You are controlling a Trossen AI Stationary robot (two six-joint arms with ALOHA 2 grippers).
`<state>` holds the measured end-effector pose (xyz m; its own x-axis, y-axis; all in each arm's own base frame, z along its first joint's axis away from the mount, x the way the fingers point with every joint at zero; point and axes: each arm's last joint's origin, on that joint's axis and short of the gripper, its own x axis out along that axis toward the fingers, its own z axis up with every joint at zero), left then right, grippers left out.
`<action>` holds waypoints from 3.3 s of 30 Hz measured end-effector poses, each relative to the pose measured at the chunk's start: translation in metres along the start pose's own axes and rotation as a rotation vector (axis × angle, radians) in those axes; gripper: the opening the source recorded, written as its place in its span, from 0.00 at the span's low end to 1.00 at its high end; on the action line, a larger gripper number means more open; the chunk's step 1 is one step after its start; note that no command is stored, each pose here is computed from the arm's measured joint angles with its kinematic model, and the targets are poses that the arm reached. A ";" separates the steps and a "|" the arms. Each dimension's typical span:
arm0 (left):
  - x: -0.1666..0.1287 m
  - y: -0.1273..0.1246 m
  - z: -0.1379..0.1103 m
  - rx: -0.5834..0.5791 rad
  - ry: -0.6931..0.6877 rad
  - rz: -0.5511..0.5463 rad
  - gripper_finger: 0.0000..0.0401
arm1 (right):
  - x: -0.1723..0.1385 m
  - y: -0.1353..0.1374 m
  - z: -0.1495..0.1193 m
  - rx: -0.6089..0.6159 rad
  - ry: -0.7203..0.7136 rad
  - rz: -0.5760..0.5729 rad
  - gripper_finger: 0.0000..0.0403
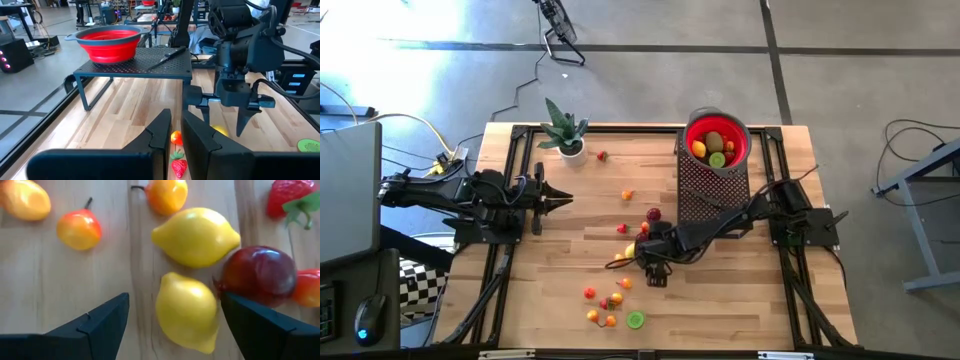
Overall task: Pick & Place Fruit
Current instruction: Put the lemon into the strainer bowl on the shelf
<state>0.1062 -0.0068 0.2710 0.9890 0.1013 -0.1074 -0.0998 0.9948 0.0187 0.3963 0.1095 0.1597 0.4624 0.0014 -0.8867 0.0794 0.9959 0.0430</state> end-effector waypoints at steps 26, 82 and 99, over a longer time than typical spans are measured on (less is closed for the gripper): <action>0.000 0.000 0.000 0.000 0.000 0.000 0.09 | 0.006 -0.007 -0.006 0.042 0.006 -0.014 0.70; 0.000 0.000 0.000 0.000 0.000 0.000 0.09 | -0.121 -0.018 0.022 0.099 -0.329 0.029 0.50; 0.000 0.000 0.000 0.000 0.000 0.000 0.09 | -0.239 -0.069 0.000 0.210 -0.581 -0.360 0.49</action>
<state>0.1062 -0.0068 0.2709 0.9890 0.1015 -0.1078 -0.1001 0.9948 0.0189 0.2805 0.0402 0.3685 0.7663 -0.4311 -0.4763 0.4573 0.8868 -0.0669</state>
